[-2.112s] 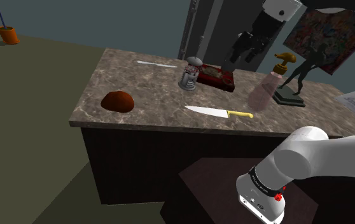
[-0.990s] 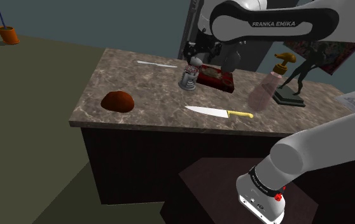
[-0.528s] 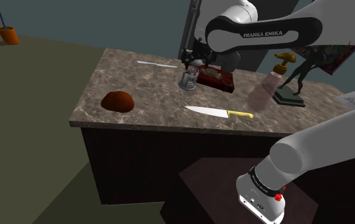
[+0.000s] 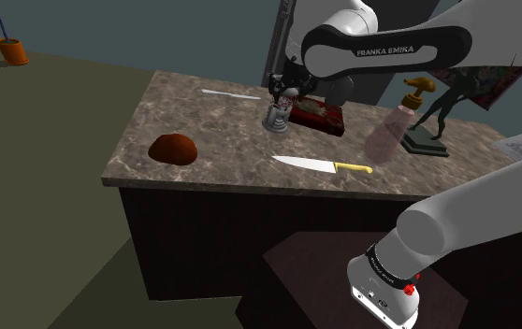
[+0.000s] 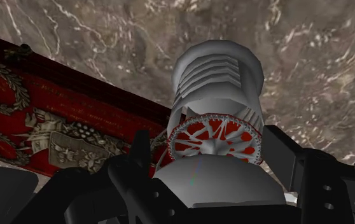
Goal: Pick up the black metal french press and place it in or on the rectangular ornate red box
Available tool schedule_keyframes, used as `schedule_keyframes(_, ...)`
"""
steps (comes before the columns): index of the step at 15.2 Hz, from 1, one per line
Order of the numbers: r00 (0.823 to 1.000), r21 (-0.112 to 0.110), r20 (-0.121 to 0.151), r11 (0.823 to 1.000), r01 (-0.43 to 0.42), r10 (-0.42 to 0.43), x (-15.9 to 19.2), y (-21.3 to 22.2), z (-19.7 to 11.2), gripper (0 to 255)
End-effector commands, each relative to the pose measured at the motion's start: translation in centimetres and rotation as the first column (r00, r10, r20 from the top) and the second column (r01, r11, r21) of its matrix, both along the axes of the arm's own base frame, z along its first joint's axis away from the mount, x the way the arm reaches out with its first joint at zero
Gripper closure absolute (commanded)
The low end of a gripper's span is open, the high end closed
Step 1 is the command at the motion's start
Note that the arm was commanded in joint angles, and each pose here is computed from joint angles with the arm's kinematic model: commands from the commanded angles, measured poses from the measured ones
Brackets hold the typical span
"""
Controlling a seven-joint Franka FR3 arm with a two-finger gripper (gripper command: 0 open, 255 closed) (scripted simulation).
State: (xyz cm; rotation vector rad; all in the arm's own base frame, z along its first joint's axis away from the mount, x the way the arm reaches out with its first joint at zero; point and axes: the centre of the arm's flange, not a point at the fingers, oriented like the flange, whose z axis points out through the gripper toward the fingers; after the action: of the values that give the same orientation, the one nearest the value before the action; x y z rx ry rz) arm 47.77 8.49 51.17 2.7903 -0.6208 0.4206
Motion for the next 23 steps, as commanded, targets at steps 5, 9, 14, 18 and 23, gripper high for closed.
schedule_keyframes(5, 1.000, 0.000, 0.000, 1.000, 0.000, 0.000, 0.0, 0.0, 0.0, 255)
schedule_keyframes(9, 1.000, 0.000, 0.000, 1.000, 0.000, 0.000, 0.0, 0.0, 0.0, 255)
schedule_keyframes(14, 1.000, 0.000, 0.000, 1.000, 0.000, 0.000, 0.0, 0.0, 2.6, 255)
schedule_keyframes(18, 1.000, 0.000, 0.000, 1.000, 0.000, 0.000, 0.0, 0.0, 4.7, 255)
schedule_keyframes(23, 1.000, 0.000, 0.000, 1.000, 0.000, 0.000, 0.0, 0.0, 7.4, 255)
